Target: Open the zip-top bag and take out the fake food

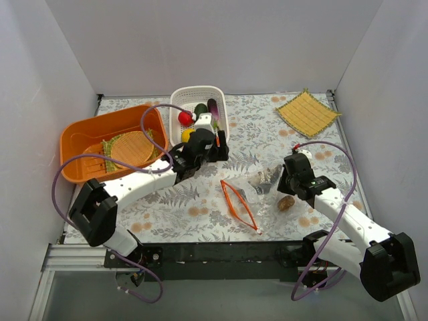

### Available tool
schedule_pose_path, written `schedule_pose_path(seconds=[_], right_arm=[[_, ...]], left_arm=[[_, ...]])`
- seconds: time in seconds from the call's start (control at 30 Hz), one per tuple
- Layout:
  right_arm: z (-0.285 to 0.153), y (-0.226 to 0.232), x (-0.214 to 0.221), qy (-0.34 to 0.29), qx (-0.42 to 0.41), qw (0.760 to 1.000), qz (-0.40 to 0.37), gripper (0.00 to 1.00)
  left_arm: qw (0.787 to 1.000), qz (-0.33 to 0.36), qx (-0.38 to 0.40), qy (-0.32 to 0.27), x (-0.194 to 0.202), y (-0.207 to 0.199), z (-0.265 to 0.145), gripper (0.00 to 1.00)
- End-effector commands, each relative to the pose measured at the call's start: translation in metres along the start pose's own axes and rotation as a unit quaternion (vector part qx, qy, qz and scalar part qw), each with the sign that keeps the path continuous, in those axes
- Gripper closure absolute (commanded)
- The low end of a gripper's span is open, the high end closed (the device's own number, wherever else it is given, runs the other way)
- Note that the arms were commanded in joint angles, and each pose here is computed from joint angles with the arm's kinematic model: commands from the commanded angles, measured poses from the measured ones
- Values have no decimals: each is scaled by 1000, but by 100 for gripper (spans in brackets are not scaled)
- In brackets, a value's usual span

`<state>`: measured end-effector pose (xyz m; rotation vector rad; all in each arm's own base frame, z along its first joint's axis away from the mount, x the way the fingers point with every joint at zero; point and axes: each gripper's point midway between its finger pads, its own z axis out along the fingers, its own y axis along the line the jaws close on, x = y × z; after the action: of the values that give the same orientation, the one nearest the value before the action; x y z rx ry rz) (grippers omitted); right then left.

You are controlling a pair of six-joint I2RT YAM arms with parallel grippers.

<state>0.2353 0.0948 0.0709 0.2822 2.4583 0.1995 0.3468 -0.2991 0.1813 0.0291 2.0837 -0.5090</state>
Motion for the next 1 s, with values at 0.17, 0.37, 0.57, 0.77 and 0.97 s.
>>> schedule_pose_path(seconds=[0.17, 0.37, 0.57, 0.77, 0.97], right_arm=[[-13, 10, -24, -26, -12, 1000, -1, 99], [-14, 17, -27, -26, -24, 999, 11, 99], [-18, 28, -30, -25, -35, 999, 15, 99], [-27, 46, -36, -32, -45, 998, 7, 99], [-36, 35, -43, -43, -18, 999, -7, 65]], left_arm=[[989, -73, 89, 95, 81, -15, -72, 53], [972, -112, 151, 144, 131, -31, -87, 58], [957, -136, 206, 153, 149, -69, -79, 61], [950, -161, 209, 166, 176, -77, -61, 62], [946, -180, 212, 165, 195, -71, -50, 59]])
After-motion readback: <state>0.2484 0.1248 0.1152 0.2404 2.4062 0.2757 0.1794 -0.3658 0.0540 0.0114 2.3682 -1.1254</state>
